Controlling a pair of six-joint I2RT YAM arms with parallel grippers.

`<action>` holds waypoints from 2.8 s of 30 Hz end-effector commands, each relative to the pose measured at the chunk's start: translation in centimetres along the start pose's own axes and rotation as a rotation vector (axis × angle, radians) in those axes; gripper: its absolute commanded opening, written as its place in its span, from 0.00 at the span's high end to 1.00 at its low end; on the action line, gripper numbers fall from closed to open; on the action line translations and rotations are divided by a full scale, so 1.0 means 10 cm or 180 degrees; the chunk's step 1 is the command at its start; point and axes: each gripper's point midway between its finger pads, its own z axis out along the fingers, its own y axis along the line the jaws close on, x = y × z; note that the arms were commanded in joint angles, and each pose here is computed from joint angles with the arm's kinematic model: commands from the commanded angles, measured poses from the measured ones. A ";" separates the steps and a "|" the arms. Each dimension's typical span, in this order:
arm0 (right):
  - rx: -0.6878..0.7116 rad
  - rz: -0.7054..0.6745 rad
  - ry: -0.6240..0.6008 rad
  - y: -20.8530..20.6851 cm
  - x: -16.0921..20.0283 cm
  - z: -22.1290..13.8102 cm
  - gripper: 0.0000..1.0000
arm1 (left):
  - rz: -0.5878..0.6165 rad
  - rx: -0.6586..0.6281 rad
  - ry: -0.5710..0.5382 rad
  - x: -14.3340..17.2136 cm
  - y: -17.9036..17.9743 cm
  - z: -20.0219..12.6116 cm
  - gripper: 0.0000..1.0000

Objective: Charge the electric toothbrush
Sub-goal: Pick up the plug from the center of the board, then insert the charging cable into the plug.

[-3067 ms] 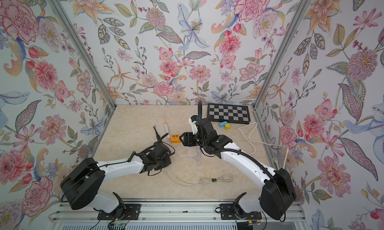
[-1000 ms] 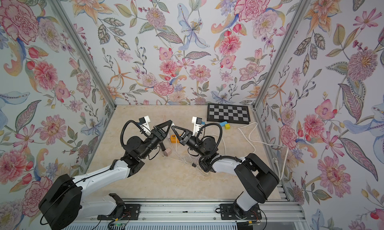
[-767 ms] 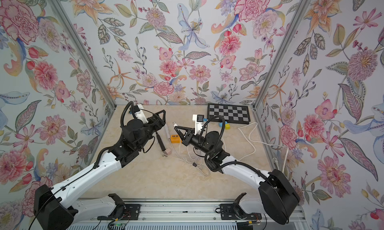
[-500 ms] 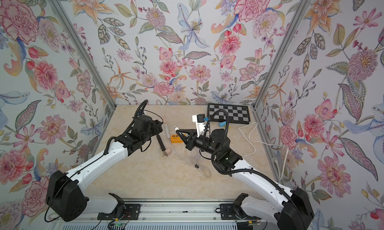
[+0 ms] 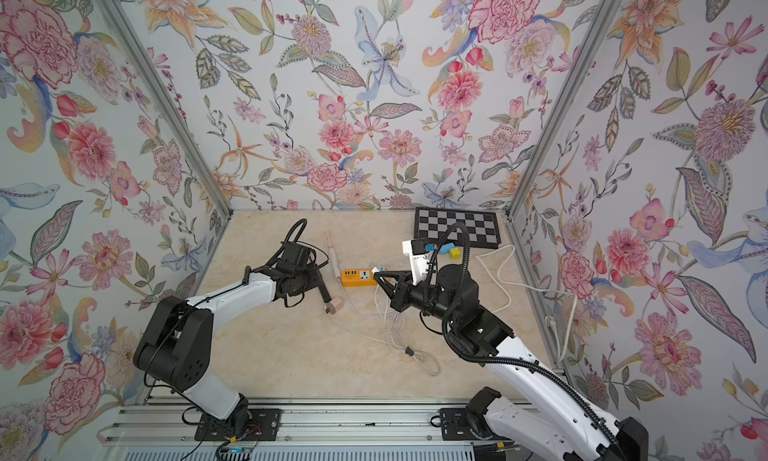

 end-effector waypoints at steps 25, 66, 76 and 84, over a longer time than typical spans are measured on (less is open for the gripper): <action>0.0616 0.0421 0.0301 -0.91 0.11 -0.30 0.99 | 0.2222 0.0410 0.0040 0.82 -0.31 0.05 0.49; -0.0727 0.0088 0.1187 -0.55 0.12 0.23 0.97 | 0.6979 0.1864 -0.2214 0.12 -1.85 -1.07 0.91; -0.0499 -0.0169 0.1270 -0.85 0.16 0.41 0.96 | 0.7219 0.2079 -0.2173 0.18 -1.91 -1.07 0.99; -0.0457 -0.0218 0.1418 -0.94 0.25 0.48 0.95 | 0.7200 0.2090 -0.2356 0.15 -1.97 -1.13 0.98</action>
